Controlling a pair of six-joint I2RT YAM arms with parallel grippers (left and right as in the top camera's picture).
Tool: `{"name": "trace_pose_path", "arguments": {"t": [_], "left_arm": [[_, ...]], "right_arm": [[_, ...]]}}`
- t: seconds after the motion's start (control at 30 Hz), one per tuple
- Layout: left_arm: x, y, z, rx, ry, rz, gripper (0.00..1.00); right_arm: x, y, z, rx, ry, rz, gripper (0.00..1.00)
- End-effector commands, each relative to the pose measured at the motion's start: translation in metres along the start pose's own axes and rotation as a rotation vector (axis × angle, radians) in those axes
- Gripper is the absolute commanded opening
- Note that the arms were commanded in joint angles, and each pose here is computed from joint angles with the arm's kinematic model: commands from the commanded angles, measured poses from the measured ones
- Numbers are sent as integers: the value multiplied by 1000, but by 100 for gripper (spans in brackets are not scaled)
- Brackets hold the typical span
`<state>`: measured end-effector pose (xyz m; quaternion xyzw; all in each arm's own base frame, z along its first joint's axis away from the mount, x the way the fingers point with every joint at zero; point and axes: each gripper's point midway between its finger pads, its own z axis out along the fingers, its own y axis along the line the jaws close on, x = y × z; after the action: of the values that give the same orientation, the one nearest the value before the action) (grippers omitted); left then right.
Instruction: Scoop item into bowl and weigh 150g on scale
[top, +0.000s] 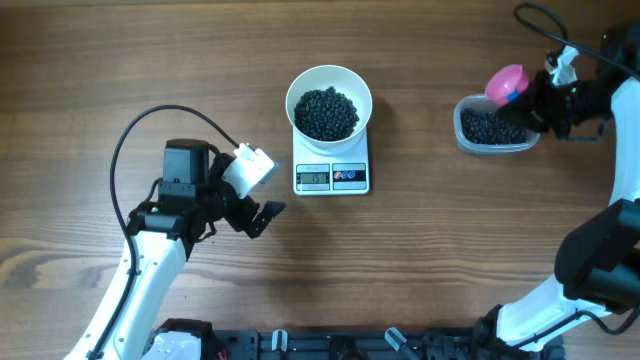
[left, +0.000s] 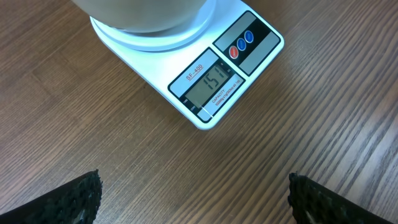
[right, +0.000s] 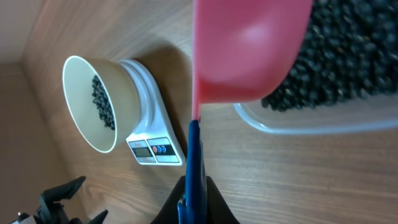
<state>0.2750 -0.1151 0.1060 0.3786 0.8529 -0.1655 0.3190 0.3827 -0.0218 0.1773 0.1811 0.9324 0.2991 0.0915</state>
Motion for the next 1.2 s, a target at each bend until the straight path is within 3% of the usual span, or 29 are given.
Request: {"name": "trace_pose_path", "arguments": {"t": [0.0, 0.33, 0.5, 0.77, 1.17], "left_arm": [[0, -6, 0, 20, -11, 21, 100], [0, -6, 0, 20, -11, 21, 100], [0, -6, 0, 20, -11, 21, 100], [0, -6, 0, 20, -11, 21, 100], [0, -6, 0, 20, -11, 21, 100]], "right_arm": [[-3, 31, 6, -69, -29, -115, 4], [-30, 124, -8, -127, -182, -328, 4], [-25, 156, 6, 36, -243, -432, 4], [8, 197, 56, 274, -259, -761, 4], [64, 213, 137, 274, -49, -961, 4]]}}
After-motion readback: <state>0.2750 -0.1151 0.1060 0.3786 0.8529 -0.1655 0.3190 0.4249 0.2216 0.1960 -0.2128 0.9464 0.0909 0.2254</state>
